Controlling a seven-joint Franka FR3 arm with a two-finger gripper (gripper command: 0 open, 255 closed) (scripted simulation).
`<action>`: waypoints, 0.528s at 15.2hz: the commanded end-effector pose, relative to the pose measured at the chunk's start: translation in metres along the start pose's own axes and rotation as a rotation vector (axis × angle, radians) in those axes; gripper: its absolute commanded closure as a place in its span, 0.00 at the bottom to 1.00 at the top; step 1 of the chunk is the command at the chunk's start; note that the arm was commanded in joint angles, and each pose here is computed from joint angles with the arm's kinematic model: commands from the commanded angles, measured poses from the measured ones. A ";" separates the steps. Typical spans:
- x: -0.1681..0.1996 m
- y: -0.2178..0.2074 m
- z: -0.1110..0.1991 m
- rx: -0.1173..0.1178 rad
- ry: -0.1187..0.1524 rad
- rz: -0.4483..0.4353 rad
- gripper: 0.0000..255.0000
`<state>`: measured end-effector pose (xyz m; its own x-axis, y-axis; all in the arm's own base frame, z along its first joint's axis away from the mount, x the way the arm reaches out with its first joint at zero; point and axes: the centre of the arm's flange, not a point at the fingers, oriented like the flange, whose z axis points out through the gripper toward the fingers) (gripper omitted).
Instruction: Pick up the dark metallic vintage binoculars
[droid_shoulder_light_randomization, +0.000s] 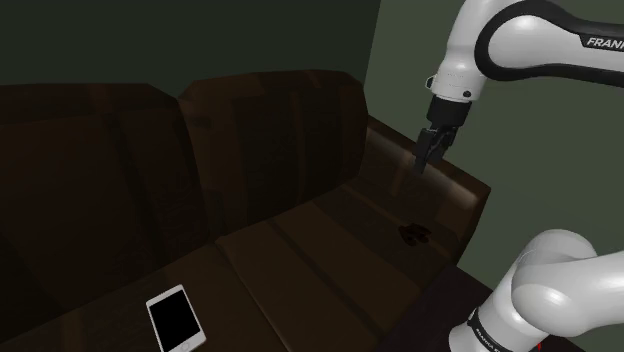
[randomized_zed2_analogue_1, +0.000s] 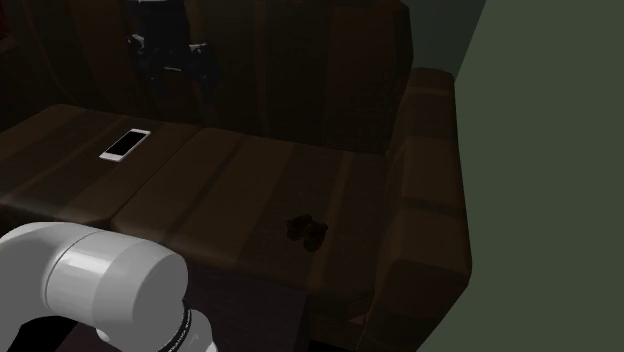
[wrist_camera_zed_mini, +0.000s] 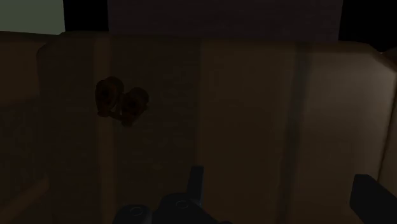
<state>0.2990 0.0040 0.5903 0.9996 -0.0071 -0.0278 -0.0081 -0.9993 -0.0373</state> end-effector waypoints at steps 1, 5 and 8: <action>0.000 0.000 0.000 0.000 0.000 0.000 0.00; -0.003 0.035 0.040 0.004 0.006 -0.002 0.00; -0.005 0.062 0.070 0.007 0.011 -0.004 0.00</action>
<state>0.2935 -0.0464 0.5274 0.9998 -0.0055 -0.0190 -0.0064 -0.9990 -0.0433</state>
